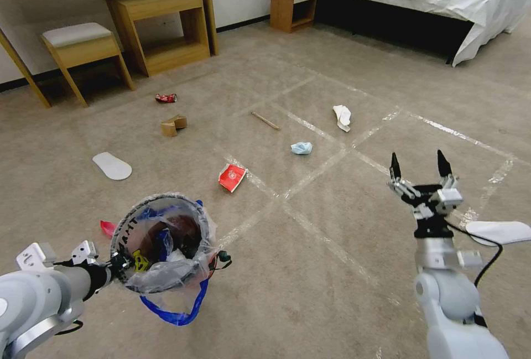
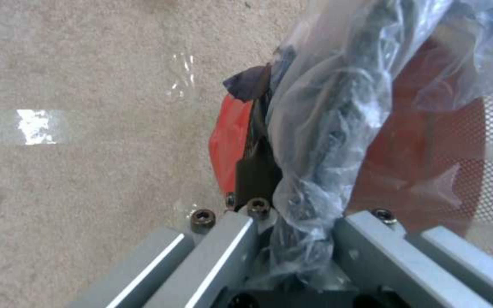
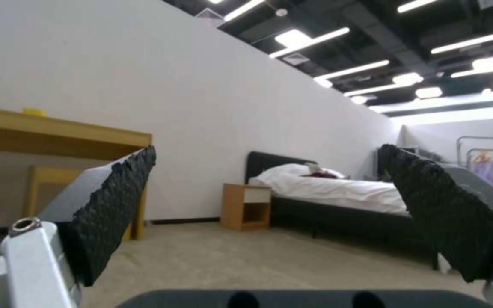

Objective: Pick up the trash bin and place the garbage on the floor into it.

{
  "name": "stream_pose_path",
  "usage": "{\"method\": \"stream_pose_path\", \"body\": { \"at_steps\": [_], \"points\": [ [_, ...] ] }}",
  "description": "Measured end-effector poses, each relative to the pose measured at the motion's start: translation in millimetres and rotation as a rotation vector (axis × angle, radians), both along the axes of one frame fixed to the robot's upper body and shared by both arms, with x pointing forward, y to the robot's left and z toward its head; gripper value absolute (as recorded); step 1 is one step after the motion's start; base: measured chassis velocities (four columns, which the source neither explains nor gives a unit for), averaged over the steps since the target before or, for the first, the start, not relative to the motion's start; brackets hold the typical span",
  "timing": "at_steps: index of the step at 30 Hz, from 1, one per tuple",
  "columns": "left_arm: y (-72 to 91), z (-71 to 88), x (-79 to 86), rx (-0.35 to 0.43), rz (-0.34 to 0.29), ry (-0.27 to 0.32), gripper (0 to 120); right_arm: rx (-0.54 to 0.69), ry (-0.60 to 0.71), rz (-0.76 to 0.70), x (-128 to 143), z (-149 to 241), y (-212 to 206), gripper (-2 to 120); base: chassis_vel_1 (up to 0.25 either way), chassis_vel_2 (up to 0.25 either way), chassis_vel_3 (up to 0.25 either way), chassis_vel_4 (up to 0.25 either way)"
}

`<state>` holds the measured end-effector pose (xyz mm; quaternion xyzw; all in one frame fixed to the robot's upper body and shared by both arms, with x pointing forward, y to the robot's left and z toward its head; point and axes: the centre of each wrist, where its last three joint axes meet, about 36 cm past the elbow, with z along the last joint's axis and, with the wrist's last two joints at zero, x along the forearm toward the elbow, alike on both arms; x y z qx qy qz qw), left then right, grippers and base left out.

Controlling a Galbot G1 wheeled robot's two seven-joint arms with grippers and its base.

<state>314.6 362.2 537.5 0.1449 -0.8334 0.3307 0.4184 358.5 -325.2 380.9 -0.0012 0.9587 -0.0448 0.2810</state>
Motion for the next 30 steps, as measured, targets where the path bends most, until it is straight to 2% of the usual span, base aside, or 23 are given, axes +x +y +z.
{"method": "stream_pose_path", "body": {
  "at_steps": [4, 14, 30],
  "points": [
    [-1.8, 0.9, -3.7, 0.0, 0.008, -0.009, 0, 0.003, -0.012, -0.031, -19.5, -12.4, 13.6, 100, 0.0, 0.0, 0.0, 0.0],
    [-6.5, 2.6, -9.9, 0.006, 0.004, -0.028, 0, -0.024, -0.028, -0.054, -45.0, -25.4, 22.8, 100, 0.0, 0.0, 0.0, 0.0],
    [-4.4, 7.8, -15.5, 0.061, -0.023, -0.095, 0, -0.029, -0.029, -0.029, -50.9, -32.3, 30.1, 100, 0.0, 0.0, 0.0, 0.0]
  ]
}}
